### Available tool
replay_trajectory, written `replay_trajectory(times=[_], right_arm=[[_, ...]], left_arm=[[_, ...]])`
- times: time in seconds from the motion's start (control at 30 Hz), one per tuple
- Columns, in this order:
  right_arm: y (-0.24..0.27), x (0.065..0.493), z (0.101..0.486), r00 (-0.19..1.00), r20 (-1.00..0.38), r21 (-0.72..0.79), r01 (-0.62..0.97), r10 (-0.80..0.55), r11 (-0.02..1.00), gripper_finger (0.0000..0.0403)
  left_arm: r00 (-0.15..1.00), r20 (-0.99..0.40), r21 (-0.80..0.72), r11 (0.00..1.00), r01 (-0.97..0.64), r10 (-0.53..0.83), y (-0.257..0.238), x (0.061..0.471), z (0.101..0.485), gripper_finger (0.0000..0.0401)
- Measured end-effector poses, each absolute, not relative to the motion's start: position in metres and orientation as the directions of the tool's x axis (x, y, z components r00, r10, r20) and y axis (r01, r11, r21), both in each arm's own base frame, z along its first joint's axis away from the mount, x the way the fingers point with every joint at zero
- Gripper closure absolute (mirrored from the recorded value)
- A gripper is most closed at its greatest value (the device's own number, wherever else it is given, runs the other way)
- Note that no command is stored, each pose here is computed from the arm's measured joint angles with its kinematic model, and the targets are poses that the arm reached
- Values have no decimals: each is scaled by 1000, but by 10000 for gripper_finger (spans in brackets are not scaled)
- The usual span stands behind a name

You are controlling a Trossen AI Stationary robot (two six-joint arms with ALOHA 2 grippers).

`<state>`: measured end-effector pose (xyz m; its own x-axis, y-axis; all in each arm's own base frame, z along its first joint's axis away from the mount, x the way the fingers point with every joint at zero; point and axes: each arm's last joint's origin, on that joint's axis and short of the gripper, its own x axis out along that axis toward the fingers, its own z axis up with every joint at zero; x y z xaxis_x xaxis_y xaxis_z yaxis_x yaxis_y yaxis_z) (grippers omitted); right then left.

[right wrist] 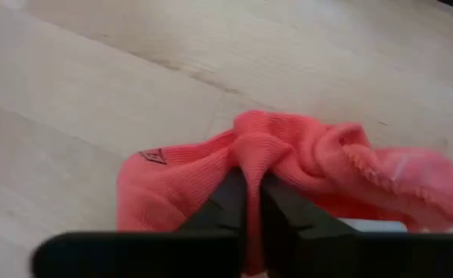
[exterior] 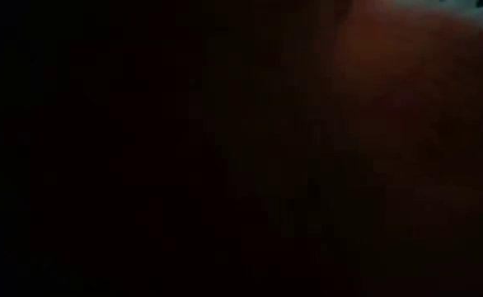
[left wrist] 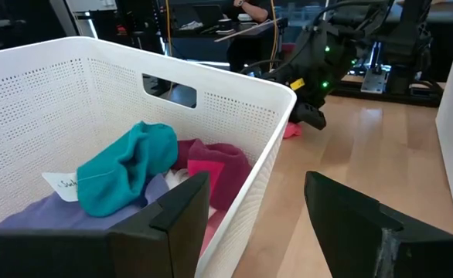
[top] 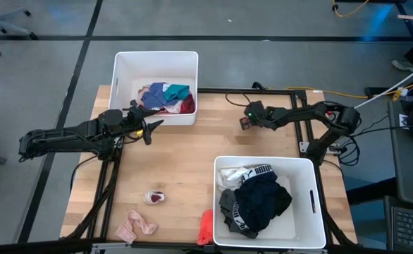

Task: Sort clothes
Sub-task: Put the orange sock into the top white bin

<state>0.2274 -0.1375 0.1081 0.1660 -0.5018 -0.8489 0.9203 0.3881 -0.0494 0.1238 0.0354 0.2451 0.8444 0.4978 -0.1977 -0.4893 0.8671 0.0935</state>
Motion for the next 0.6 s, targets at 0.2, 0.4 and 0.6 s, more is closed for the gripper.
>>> replay_trajectory(times=[0.2, 0.4, 0.6], right_arm=[[-133, 246, 115, 329, -818, 57, 863, -472, 502, 368], [-126, 274, 134, 469, -778, 113, 759, -418, 642, 393], [-119, 305, 166, 611, -709, 170, 634, -353, 754, 382]], left_arm=[[844, -198, 121, 867, -483, 498, 35, 124, 245, 199], [844, -199, 146, 867, -477, 498, 35, 124, 245, 199], [843, -205, 151, 867, -475, 497, 35, 124, 244, 199]])
